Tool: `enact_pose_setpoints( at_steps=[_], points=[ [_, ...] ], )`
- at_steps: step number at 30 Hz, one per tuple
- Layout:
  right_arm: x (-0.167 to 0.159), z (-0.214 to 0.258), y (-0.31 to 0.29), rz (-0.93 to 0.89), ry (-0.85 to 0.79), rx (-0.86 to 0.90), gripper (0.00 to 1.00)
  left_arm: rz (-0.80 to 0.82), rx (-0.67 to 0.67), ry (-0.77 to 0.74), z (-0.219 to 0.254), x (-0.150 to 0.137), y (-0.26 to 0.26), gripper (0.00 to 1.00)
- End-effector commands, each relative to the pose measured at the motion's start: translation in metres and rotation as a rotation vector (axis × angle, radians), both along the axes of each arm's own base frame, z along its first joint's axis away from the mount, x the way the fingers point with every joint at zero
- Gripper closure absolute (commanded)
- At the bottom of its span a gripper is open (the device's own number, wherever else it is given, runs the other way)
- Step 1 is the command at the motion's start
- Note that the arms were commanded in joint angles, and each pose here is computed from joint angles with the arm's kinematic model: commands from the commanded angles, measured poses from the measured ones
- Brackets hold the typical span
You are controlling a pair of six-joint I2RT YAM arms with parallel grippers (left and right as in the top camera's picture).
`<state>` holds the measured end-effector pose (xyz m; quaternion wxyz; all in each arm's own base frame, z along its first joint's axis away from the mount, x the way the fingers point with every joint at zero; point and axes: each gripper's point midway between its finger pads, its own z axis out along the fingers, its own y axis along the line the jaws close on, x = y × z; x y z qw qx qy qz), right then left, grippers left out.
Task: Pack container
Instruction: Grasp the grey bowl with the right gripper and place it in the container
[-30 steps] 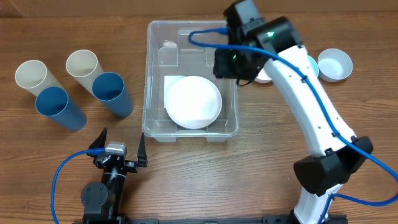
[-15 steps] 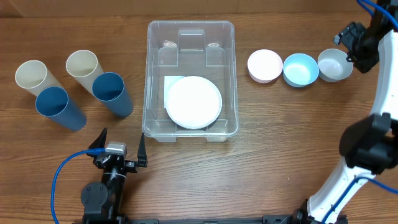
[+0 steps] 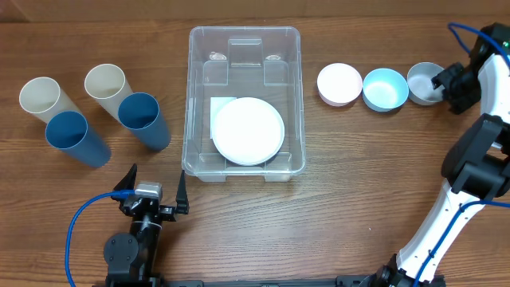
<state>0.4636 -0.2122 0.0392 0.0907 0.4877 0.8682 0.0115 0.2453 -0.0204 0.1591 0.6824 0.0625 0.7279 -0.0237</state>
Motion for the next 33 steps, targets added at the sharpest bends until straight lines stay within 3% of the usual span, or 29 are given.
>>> enact_pose_setpoints(
  at_steps=[1, 7, 8, 12, 21, 27, 28, 33],
  points=[
    [-0.011, -0.026, 0.001, -0.006, 0.046, 0.003, 0.46, 0.013, 0.012, -0.003, -0.001, 0.000, 0.003, 0.00],
    [-0.010, -0.029, 0.001, -0.006, 0.041, 0.000, 0.92, 0.013, 0.012, -0.003, -0.001, 0.000, 0.003, 0.00],
    [-0.010, -0.029, 0.001, -0.005, 0.041, 0.000, 0.95, 0.013, 0.012, -0.003, -0.001, 0.000, 0.003, 0.00],
    [-0.008, -0.011, 0.000, 0.001, 0.039, -0.001, 0.96, 0.013, 0.012, -0.003, -0.001, 0.000, 0.003, 0.00],
    [0.011, 0.152, 0.011, 0.051, -0.166, -0.044, 0.96, 0.013, 0.013, -0.003, -0.001, 0.000, 0.003, 0.00],
    [0.034, 0.225, 0.133, 0.383, -0.392, 0.125, 0.96, 0.013, 0.012, -0.003, -0.001, 0.000, 0.003, 0.00],
    [0.038, 0.235, 0.203, 0.538, -0.413, 0.166, 0.96, 0.013, 0.013, -0.003, -0.001, 0.000, 0.003, 0.00],
    [0.029, 0.228, 0.332, 0.813, -0.370, 0.046, 0.96, 0.013, 0.012, -0.003, -0.001, 0.000, 0.003, 0.00]
  ],
)
